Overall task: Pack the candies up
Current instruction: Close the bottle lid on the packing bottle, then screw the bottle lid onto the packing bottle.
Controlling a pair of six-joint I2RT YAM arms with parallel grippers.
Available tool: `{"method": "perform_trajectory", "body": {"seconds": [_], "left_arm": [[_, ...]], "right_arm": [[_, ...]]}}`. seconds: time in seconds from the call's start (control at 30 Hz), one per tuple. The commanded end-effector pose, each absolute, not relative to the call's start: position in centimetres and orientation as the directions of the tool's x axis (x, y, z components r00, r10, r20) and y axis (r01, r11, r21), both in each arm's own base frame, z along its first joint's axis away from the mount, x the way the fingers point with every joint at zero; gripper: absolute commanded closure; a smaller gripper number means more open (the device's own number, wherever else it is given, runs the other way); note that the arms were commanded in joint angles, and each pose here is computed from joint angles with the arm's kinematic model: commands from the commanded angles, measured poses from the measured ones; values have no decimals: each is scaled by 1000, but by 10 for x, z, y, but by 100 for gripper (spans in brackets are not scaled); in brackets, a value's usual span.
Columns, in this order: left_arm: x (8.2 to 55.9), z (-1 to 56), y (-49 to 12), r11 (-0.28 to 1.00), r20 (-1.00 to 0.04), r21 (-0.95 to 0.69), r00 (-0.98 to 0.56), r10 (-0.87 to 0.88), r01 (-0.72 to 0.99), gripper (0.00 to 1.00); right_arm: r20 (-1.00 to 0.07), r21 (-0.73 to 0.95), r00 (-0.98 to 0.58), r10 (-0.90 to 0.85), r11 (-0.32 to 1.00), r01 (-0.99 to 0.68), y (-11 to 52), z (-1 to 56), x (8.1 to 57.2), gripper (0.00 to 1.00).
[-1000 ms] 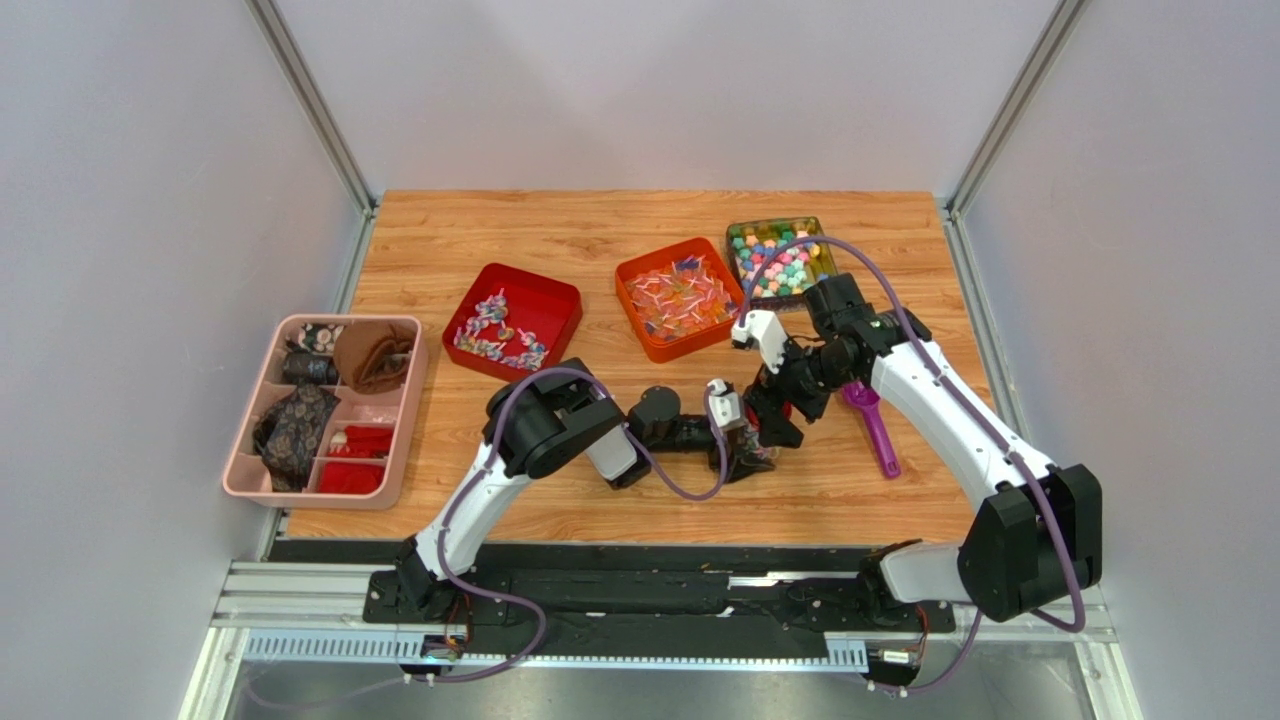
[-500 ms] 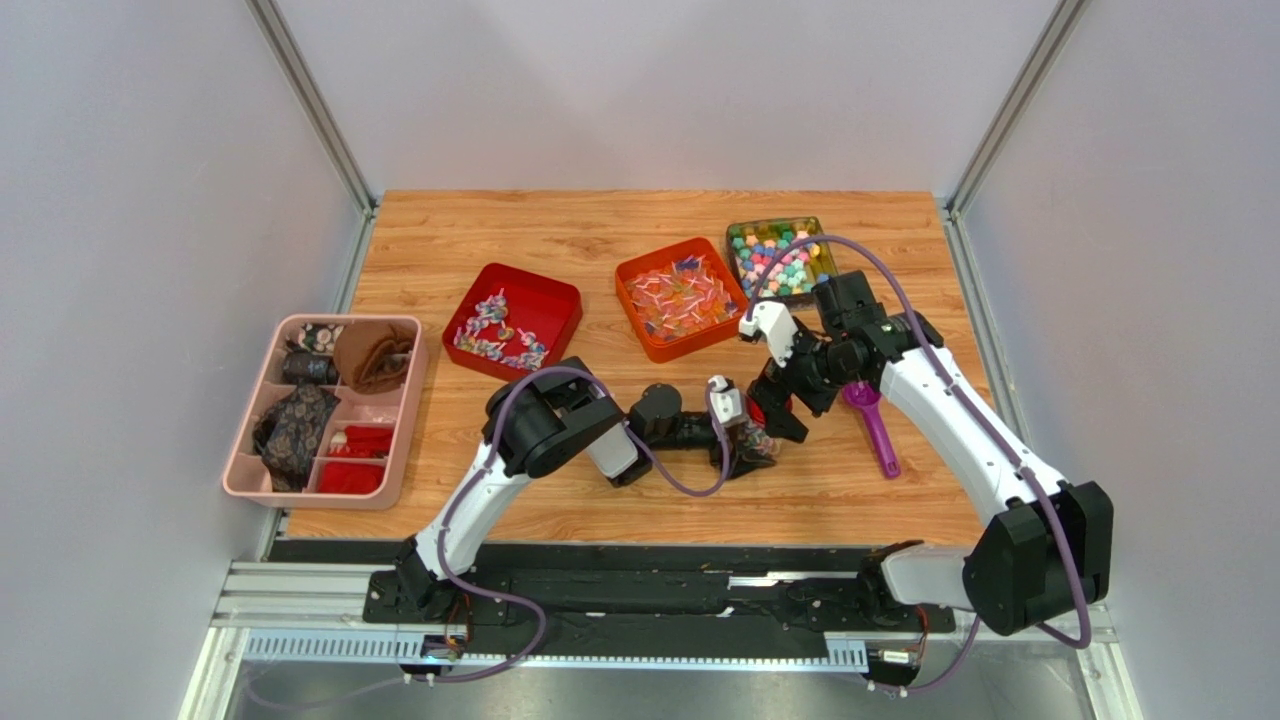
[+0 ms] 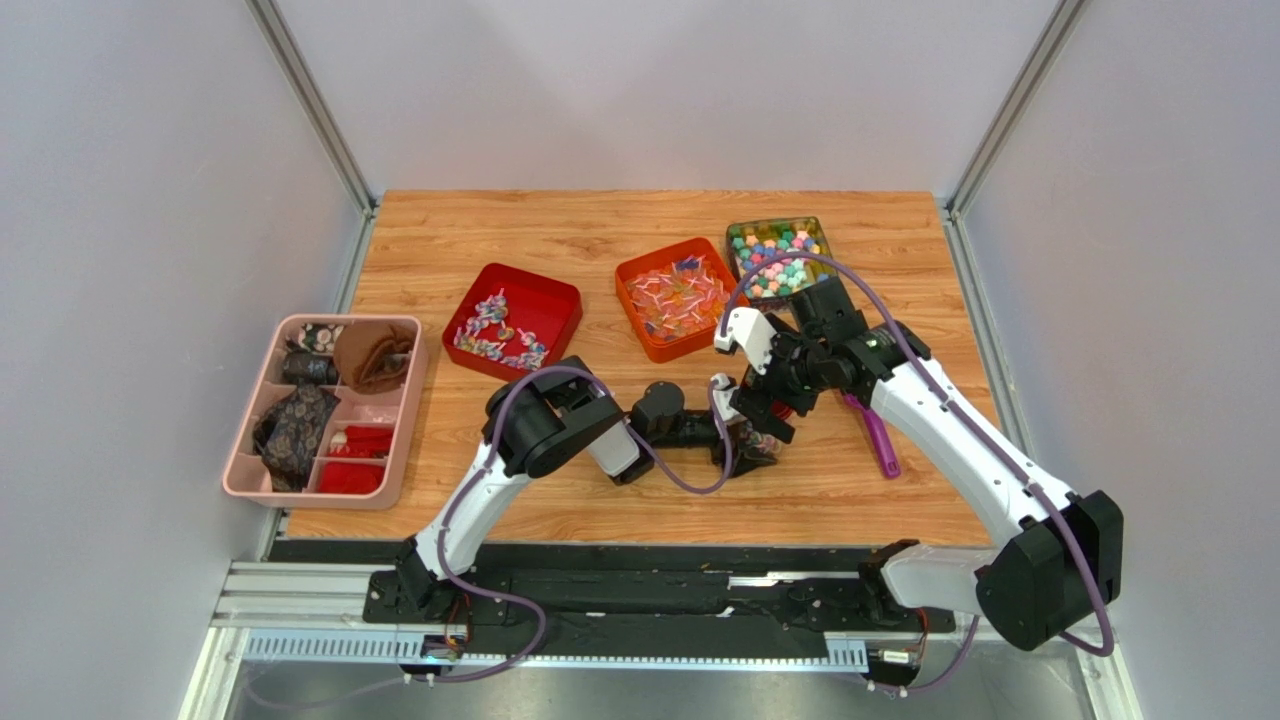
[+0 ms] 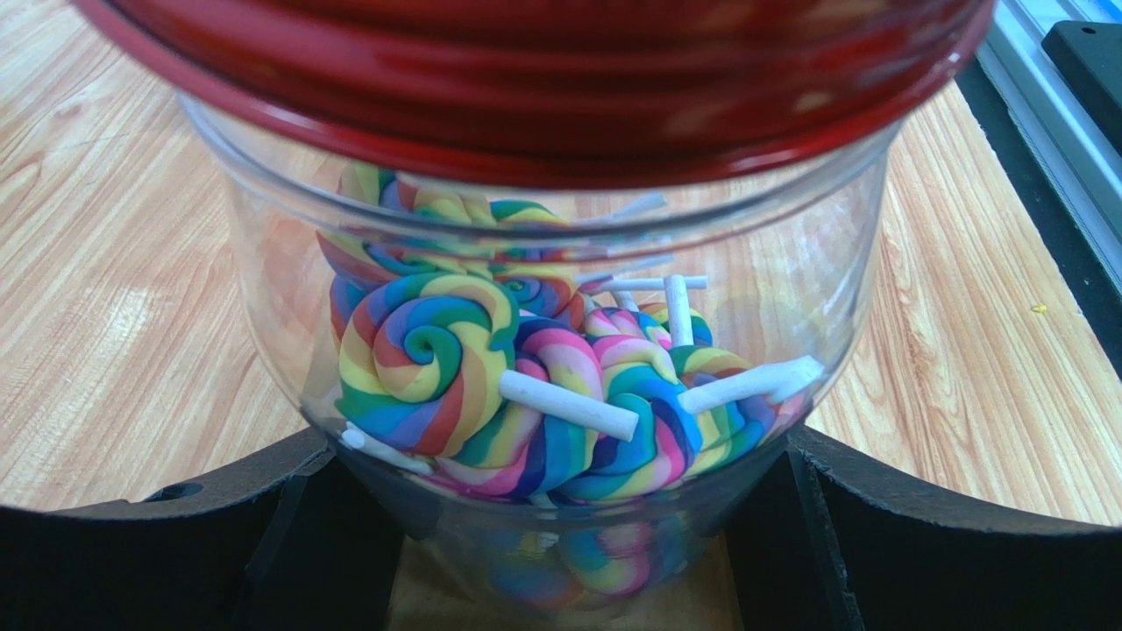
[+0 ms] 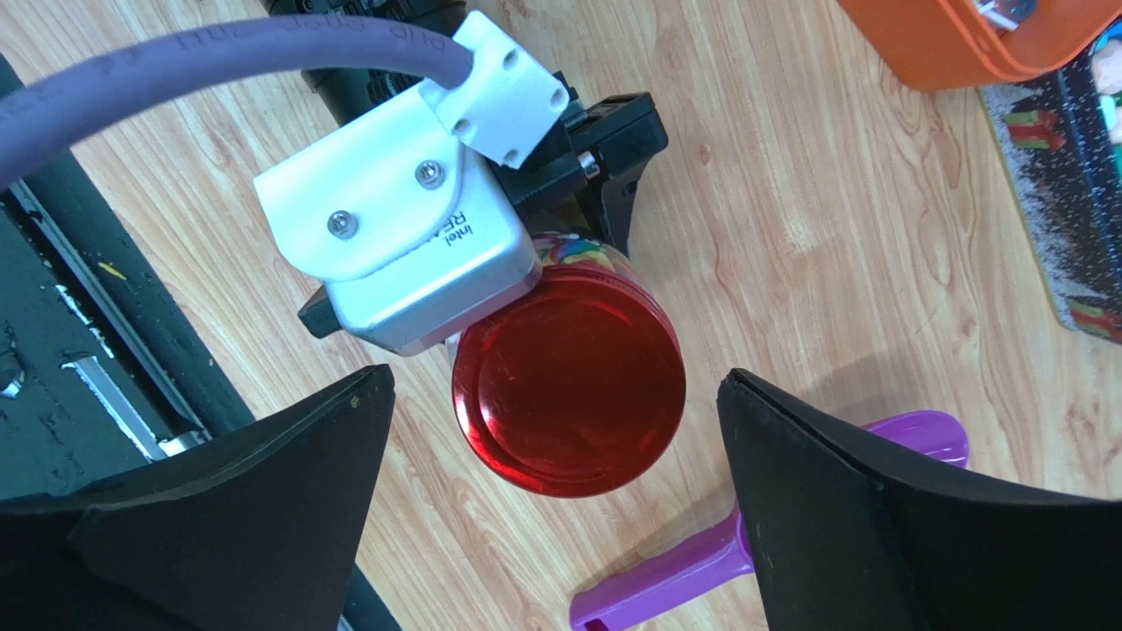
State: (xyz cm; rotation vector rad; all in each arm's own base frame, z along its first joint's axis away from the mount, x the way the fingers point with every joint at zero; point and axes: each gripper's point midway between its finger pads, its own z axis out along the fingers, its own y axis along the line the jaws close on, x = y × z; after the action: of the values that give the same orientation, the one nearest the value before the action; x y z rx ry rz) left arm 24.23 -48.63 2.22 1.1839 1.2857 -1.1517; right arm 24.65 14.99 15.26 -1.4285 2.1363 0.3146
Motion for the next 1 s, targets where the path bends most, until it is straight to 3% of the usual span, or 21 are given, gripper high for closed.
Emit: {"method": "perform_trajectory", "body": {"seconds": [0.0, 0.4, 0.7, 0.97], "left_arm": [[240, 2, -483, 66, -993, -64, -70, 92, 996, 42], [240, 2, -484, 66, -993, -68, -74, 93, 995, 42], [240, 2, -484, 65, -993, -68, -74, 96, 996, 42], [241, 1, -484, 66, -992, -68, -75, 98, 995, 42]], "right_arm": [[-565, -180, -246, -788, 409, -895, 151, 158, 259, 4], [-542, -188, -261, -799, 418, -889, 148, 147, 265, 12], [-544, -177, -264, -796, 417, -892, 149, 146, 263, 28], [-569, -143, -298, -766, 449, -882, 145, 149, 263, 31]]}}
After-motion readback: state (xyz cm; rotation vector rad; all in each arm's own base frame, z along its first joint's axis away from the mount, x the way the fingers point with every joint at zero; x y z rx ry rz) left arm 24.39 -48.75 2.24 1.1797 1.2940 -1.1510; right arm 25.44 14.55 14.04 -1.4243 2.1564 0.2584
